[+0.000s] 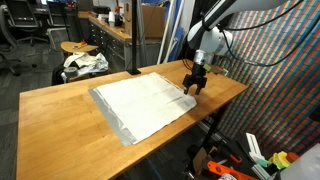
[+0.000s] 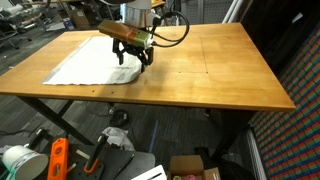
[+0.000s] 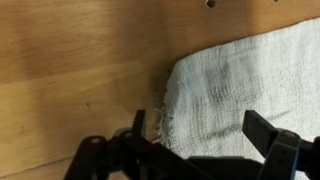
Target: Fold the towel in half
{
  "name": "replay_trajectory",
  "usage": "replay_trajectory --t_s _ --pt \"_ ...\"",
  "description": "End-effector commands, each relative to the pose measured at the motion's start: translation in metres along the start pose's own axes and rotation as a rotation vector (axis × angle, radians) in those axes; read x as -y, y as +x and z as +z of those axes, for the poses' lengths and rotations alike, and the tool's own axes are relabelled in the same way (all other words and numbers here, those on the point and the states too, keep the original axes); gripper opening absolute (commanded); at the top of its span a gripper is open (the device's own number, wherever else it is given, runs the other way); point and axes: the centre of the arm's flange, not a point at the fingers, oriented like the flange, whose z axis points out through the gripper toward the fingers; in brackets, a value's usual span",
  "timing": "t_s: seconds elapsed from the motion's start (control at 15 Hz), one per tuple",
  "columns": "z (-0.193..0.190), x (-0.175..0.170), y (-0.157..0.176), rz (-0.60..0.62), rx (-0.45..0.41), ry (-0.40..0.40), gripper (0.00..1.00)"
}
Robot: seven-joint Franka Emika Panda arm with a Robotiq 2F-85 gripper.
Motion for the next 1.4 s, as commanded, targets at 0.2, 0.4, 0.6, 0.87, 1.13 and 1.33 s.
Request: replay_trajectory --t_s 0.2,0.4,0.6,0.87,1.13,1.33 --pt "0.014 -0.006 0.027 -0.012 0.022 0.01 1.0" --pt "0.021 -0.01 0.029 -0.023 0.057 0.032 1.0" --pt "0.021 -0.015 0.023 -0.036 0.109 0.088 0.93" --pt "0.025 -0.019 0.014 -0.068 0.164 0.181 0.62" --pt "0.033 -0.02 0.013 -0.037 0.103 0.307 0.31" --pt "0.038 -0.022 0.018 0.005 0.058 0.368 0.06"
